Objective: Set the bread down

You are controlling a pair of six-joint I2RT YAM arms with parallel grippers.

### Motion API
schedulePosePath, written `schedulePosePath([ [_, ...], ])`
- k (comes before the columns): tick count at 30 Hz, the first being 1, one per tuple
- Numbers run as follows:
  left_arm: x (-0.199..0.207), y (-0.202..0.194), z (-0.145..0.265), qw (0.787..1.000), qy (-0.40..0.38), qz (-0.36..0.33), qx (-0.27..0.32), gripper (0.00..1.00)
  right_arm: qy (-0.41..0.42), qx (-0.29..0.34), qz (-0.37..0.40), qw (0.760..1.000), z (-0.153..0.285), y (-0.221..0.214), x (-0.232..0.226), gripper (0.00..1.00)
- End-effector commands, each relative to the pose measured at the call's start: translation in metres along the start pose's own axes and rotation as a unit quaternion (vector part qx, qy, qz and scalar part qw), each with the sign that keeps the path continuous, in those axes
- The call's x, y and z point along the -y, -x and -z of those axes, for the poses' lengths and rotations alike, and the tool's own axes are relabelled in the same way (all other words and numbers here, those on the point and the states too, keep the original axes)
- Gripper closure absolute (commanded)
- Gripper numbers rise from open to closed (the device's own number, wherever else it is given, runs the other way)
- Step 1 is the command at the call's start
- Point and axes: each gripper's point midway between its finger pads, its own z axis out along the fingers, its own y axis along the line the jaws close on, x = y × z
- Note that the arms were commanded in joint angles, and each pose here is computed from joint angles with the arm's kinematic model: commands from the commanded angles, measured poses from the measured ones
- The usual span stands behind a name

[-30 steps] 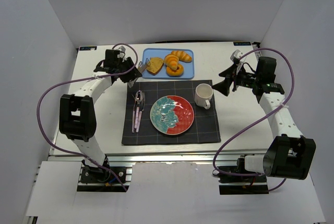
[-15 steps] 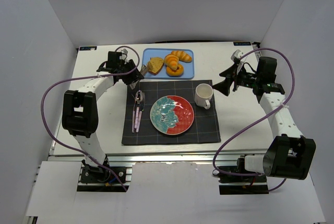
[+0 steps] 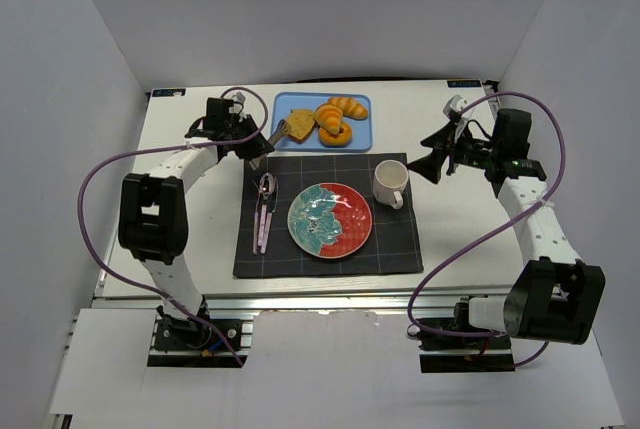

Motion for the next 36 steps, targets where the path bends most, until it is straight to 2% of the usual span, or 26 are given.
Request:
schedulePosePath([
  [1,0.024,0.016,0.028,0.999,-0.025,-0.03,0.035,0.95,0.005,0.018,0.019,1.0,0.004,0.016,-0.003,0.17],
  [4,0.033,0.02,0.055,0.997,-0.028,-0.052,0.059,1.0,0.005,0.018,0.018,1.0,0.005,0.018,-0.004,0.17],
  [7,0.04,0.015,0.084,0.995,-0.032,-0.068,0.072,1.0,0.007,0.019,0.019,1.0,0.005,0.018,-0.004,0.17],
  [13,0.04,-0.037,0.13,0.994,-0.058,-0.07,0.059,1.0,0.009,0.02,0.019,1.0,0.005,0.019,-0.004,0.17],
  [21,0.05,-0.117,0.154,0.99,-0.13,-0.047,0.002,1.0,0.01,0.02,0.028,0.999,0.005,0.024,-0.002,0.17],
  [25,0.06,-0.169,0.154,0.985,-0.159,-0.047,-0.049,1.0,0.01,0.02,0.029,0.999,0.006,0.026,-0.002,0.17],
  [31,0.062,-0.202,0.162,0.982,-0.164,-0.049,-0.077,1.0,0.007,0.019,0.03,0.999,0.008,0.025,-0.005,0.17],
  [36,0.038,-0.211,0.16,0.988,-0.104,-0.066,-0.097,0.71,0.006,0.019,0.03,0.999,0.008,0.028,-0.005,0.17],
])
